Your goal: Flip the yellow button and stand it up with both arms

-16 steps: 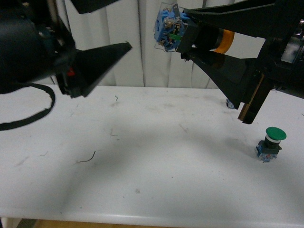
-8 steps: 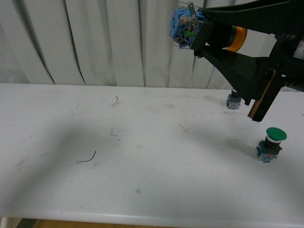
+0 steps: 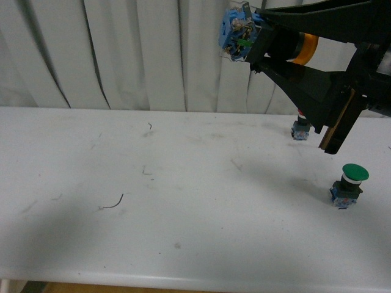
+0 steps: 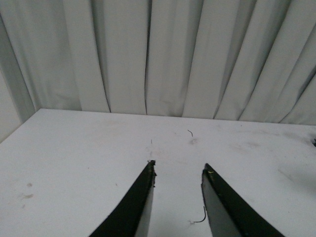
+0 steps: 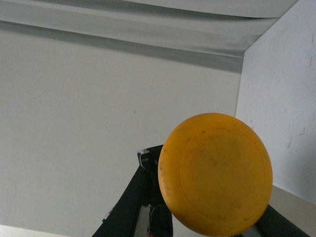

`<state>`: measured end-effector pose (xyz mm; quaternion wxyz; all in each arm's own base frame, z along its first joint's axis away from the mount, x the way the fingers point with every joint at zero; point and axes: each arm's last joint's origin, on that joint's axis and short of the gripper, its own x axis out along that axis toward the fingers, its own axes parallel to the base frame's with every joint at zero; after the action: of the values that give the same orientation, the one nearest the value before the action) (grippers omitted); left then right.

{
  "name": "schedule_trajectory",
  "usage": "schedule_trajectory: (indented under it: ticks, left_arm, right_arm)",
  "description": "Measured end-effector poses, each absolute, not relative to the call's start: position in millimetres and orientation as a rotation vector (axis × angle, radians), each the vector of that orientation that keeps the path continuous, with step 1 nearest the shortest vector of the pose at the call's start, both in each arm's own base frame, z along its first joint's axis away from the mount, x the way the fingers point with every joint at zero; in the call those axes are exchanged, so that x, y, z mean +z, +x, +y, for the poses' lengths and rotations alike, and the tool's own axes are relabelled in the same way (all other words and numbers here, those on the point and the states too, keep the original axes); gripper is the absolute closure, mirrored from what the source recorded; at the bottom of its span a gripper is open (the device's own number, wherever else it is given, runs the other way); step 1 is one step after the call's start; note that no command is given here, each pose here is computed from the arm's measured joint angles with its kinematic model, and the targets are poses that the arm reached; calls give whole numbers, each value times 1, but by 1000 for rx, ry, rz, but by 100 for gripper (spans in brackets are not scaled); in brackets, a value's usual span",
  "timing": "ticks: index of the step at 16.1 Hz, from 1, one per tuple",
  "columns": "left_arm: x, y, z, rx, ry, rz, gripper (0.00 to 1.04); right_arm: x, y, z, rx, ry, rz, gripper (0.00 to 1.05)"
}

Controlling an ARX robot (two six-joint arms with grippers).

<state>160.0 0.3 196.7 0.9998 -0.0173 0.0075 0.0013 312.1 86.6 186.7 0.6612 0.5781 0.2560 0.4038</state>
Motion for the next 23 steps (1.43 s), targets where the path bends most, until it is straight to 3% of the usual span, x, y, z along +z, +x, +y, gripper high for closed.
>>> schedule_trajectory:
  ticks: [3,11,23]
  left_arm:
    - [191,148,0,0,-19,-1,103]
    - [168,124,0,0,-15,4,103]
    - [169,108,0,0,-15,-9,103]
  right_arm:
    - [194,311,84,928,1296,552,71]
    - [202,311,89,968,1237,513,71]
    - [202,309,96,994,1211,518,71]
